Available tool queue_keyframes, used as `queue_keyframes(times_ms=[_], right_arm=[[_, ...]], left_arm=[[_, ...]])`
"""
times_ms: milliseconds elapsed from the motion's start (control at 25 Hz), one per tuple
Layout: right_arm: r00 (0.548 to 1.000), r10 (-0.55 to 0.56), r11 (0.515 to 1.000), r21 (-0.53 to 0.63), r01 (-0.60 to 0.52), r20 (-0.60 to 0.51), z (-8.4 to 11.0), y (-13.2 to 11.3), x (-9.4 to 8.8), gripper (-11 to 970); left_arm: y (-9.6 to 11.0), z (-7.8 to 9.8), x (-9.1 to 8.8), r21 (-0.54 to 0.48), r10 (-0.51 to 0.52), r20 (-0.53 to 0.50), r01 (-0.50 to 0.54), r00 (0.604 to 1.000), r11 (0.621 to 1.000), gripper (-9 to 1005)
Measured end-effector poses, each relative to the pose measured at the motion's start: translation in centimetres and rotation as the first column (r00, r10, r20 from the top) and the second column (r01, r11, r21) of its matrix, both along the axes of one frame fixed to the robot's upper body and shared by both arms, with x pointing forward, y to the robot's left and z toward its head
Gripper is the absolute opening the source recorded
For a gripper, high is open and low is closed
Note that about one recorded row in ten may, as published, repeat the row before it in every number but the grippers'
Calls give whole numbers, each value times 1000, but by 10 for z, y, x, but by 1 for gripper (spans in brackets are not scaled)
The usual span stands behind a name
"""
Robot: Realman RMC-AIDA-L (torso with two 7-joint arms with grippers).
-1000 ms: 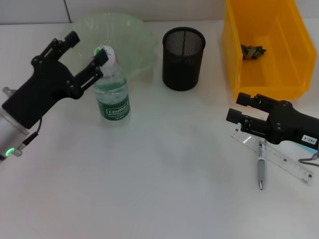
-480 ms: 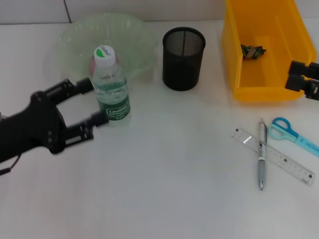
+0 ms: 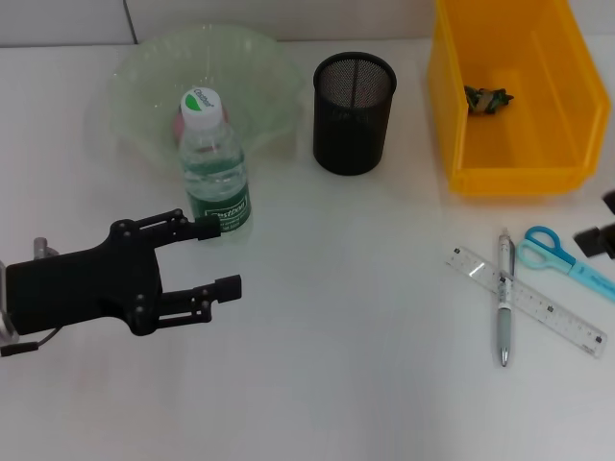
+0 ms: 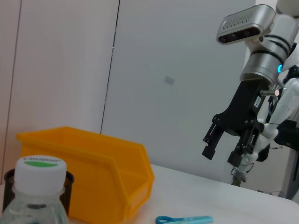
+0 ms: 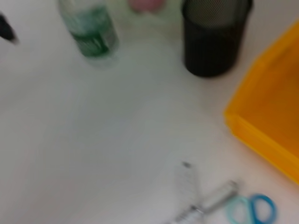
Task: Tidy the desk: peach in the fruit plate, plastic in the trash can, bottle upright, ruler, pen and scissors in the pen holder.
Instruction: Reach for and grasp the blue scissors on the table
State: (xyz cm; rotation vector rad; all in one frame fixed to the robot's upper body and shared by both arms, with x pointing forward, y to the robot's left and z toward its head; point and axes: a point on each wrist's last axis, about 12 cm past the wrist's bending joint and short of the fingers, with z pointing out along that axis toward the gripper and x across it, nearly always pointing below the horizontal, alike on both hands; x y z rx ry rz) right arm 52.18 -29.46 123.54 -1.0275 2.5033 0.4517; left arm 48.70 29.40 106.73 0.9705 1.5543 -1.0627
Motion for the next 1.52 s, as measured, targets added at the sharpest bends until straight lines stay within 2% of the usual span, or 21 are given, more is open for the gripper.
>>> queue_keyframes(times_ms=[80,160,280,320,360,520,880,1440,1520], right_arm=[[999,-32,990,-138,31,0,-1,8,3,647],[999,-43,975,-217,41,-6,-9,15,8,644],[998,-62,962,-269,53,-24,-26,19,16,638],[997,-76,957,-281,64,-32,-40,20,23,636],[997,-76,957,-281,64,-32,-40,20,23,635],[996,-82,953,-294,67,-37,-64,21,34,627],[995,-92,945,-319,75,-40,-87,18,45,611],[998,-55,941,-336,39,-38,-99,25,46,586],[998,-45,941,-337,27,-45,-102,25,47,540]], left_arm=[[-2,-1,2,7,9,0,-9,1000,1000,784],[-2,-3,4,16,22,0,-22,1000,1000,784],[-3,-4,5,26,35,-1,-35,999,999,784],[-4,-5,5,28,37,-1,-37,999,999,784],[-4,-5,5,28,37,-1,-37,999,999,784],[-5,-5,7,32,43,-1,-43,999,999,784],[-10,-7,11,37,59,0,-59,998,998,784],[-12,-9,12,40,79,-8,-79,997,996,784],[-12,-10,12,40,80,-11,-80,997,996,784]])
